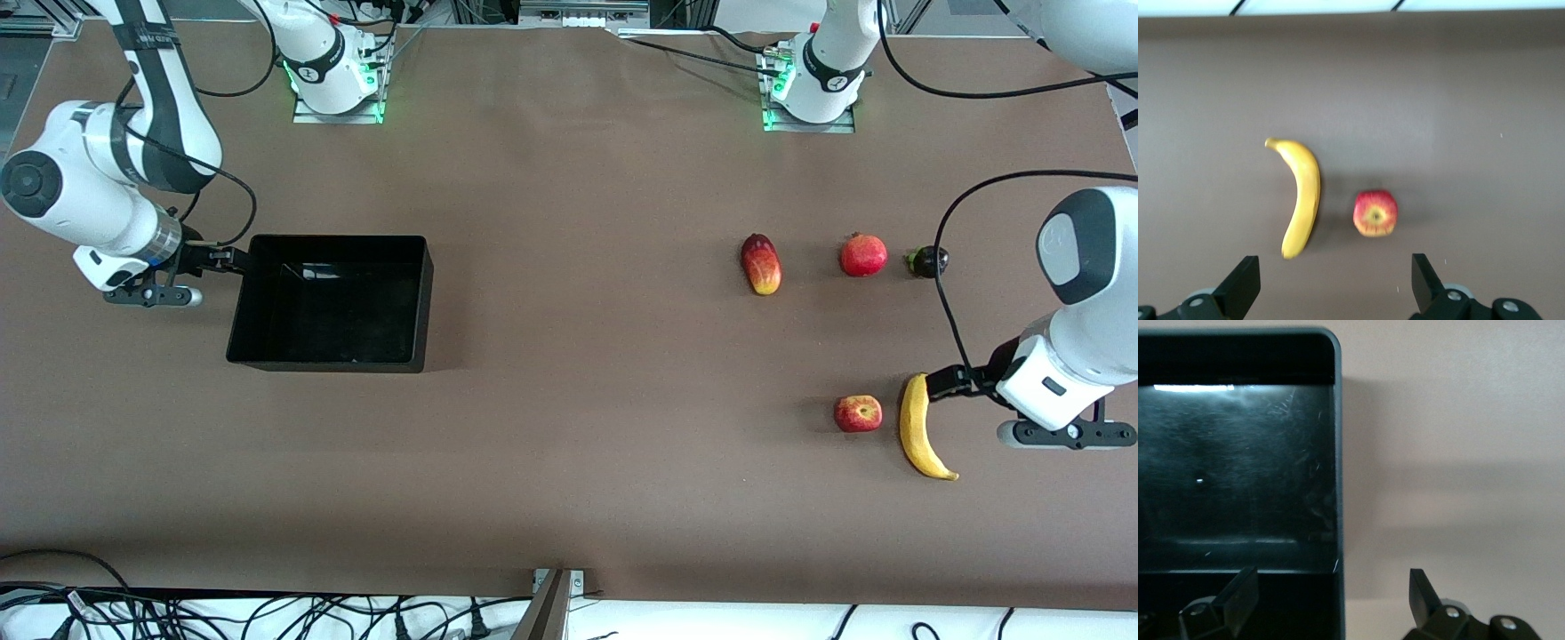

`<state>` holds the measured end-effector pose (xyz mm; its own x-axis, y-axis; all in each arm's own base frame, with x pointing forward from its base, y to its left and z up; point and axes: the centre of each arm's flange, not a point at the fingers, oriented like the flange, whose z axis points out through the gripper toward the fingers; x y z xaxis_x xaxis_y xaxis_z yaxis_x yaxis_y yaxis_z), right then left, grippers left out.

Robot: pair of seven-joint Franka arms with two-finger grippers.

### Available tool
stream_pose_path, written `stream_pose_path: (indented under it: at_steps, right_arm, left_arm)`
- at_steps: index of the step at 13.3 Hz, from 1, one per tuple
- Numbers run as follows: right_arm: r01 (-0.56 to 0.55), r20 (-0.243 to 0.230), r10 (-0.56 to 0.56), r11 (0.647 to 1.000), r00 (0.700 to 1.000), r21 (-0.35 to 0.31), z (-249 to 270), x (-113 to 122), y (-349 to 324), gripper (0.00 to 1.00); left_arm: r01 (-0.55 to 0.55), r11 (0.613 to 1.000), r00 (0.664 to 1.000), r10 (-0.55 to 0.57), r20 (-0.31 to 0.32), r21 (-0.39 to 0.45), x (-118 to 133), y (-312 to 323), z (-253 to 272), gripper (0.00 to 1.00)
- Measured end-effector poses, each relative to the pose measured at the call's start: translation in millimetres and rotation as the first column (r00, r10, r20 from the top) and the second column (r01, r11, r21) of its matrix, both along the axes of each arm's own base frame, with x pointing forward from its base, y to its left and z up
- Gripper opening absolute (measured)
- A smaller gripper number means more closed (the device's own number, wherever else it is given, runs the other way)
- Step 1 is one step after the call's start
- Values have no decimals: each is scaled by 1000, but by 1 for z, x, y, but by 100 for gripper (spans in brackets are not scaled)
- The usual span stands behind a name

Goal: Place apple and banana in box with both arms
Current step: 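Push the black box toward the fruits while the left gripper grasps the apple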

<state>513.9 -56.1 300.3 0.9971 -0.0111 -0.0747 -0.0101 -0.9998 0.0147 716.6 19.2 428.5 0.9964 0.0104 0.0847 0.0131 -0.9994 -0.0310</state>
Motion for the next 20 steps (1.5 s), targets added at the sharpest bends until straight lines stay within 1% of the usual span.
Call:
stream_pose_path:
  at_steps: [2,3,4,5,7,9,10,11,13,15,17,19,20]
  right_arm:
    - [0,25,0,1000,1000,-3,-20,-14,-9,98]
    - [-1,28,1,1000,1000,-4,-27,-18,-11,95]
    - [-4,22,4,1000,1000,-3,-35,-22,-11,83]
    - [-8,14,8,1000,1000,-3,-42,-23,-11,69]
    - [-13,5,13,1000,1000,-4,-54,-24,-11,48]
    - [-16,4,16,1000,1000,-5,-63,-23,-10,23]
    - [-17,3,17,1000,1000,-5,-65,-23,-10,15]
    - [-27,2,27,1000,1000,-4,-65,-23,-9,5]
    - [-46,13,46,999,999,-2,-62,-18,0,5]
    - [-47,38,46,999,998,0,-50,-4,20,5]
    - [-19,23,18,1000,1000,6,-32,12,48,5]
    - [22,-16,-22,1000,1000,5,-2,31,83,5]
    - [38,-29,-37,999,999,0,16,40,104,5]
  left_arm:
    - [1,1000,1000,-1,-4,-3,6,0,-22,100]
    - [3,1000,1000,-3,-3,-4,9,-1,-32,100]
    - [2,1000,1000,-2,14,-8,13,-4,-44,100]
    - [-6,1000,999,6,34,-14,18,-9,-59,100]
    - [-20,999,998,21,63,-28,27,-22,-96,100]
    - [-16,999,998,18,57,-32,29,-27,-125,100]
    - [-17,999,998,19,52,-33,29,-26,-134,100]
    - [-17,999,999,19,48,-33,28,-26,-143,100]
    - [-15,999,998,17,55,-35,25,-27,-158,100]
    - [-12,999,999,13,52,-36,19,-28,-179,100]
    - [-9,999,999,10,44,-37,11,-29,-197,100]
    - [-8,999,999,9,31,-37,6,-29,-207,100]
    - [-8,999,1000,9,26,-37,5,-29,-210,100]
